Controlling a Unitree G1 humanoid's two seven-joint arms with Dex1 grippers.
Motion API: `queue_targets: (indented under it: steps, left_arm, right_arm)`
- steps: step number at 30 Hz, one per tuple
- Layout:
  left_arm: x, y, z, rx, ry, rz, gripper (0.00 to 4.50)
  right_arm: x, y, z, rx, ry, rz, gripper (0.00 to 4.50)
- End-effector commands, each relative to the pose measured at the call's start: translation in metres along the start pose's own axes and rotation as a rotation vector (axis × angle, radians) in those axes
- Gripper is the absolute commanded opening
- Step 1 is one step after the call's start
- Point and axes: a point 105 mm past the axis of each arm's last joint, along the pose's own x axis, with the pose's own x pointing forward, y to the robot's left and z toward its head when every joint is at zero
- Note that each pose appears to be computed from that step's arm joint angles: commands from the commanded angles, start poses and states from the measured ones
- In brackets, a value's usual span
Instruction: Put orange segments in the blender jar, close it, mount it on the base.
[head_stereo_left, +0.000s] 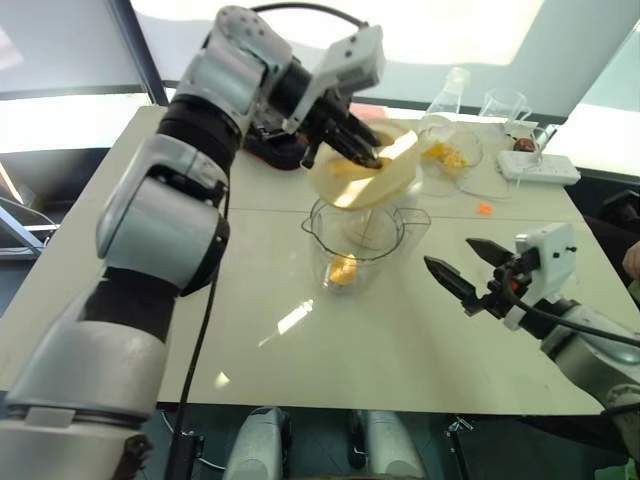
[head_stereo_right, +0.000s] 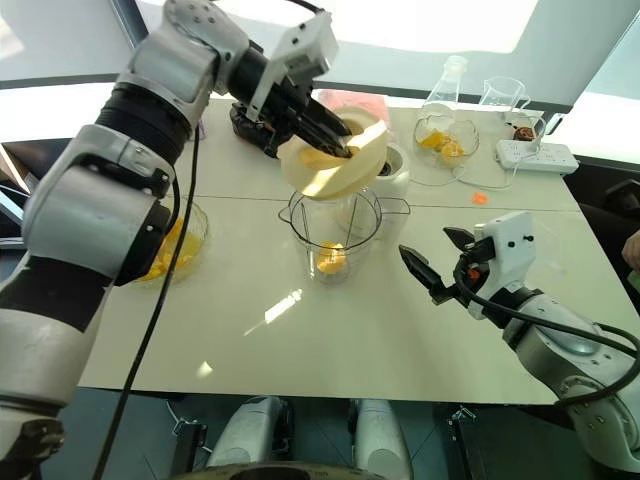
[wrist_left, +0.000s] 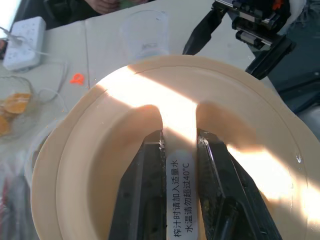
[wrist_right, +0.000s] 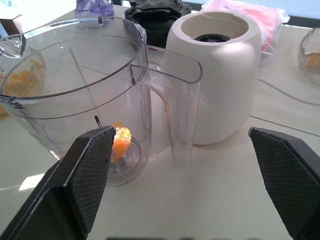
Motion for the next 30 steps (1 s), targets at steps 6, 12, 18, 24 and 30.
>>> queue_targets:
  steps: [6,12,18,24,30]
  left_arm:
    - [0.016,-0.010,-0.005,0.056,0.103,-0.084,0.25]
    - [0.026,-0.017,-0.015,0.131,0.188,-0.139,0.25]
    - [0.036,-0.024,-0.022,0.143,0.210,-0.185,0.25]
    - [0.045,-0.025,-0.027,0.128,0.221,-0.200,0.25]
    - [0.054,-0.027,-0.035,0.104,0.225,-0.216,0.25]
  right_arm:
    - [0.017,0.006,0.001,-0.016,-0.053,-0.005,4.50]
    - [0.028,0.012,-0.010,-0.043,-0.035,0.012,4.50]
    - [0.033,0.011,-0.015,-0.050,-0.034,0.005,4.50]
    - [0.040,0.010,-0.017,-0.065,-0.043,-0.011,4.50]
    - [0.053,0.001,-0.021,-0.092,-0.040,-0.040,4.50]
